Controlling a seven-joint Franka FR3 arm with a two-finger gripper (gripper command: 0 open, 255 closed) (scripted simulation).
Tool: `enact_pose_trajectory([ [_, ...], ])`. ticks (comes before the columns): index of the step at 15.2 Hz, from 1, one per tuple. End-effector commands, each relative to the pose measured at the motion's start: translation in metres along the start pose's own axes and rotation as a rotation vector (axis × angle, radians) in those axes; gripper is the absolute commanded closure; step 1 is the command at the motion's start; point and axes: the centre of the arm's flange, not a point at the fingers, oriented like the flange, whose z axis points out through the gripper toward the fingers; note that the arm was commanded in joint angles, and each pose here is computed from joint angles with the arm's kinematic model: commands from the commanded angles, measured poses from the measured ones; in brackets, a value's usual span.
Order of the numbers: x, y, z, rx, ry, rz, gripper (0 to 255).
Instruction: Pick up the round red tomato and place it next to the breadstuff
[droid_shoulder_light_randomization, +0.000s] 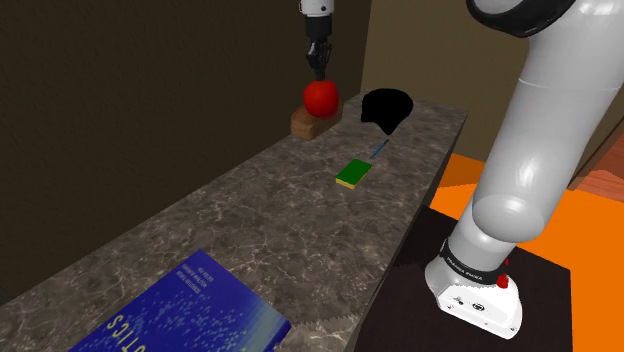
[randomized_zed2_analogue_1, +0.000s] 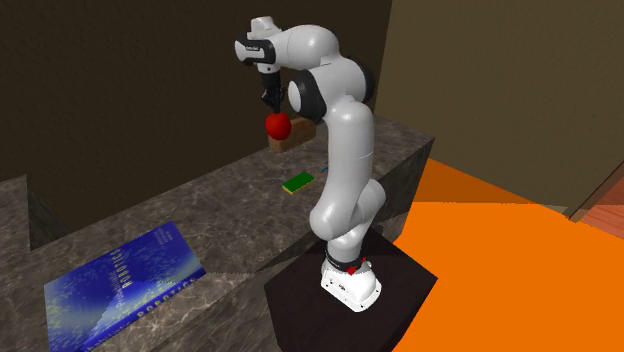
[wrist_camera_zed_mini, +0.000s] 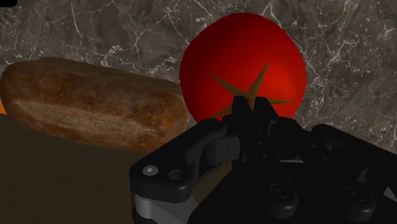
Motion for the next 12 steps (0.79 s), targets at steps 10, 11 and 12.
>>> enact_pose_trajectory([
  [10,0.002,-0.003,0.058,0.0,0.001,0.0,255],
  [11,0.002,-0.003,0.063,0.0,0.001,0.0,255],
  [12,0.002,-0.003,0.068,0.0,0.001,0.0,255],
])
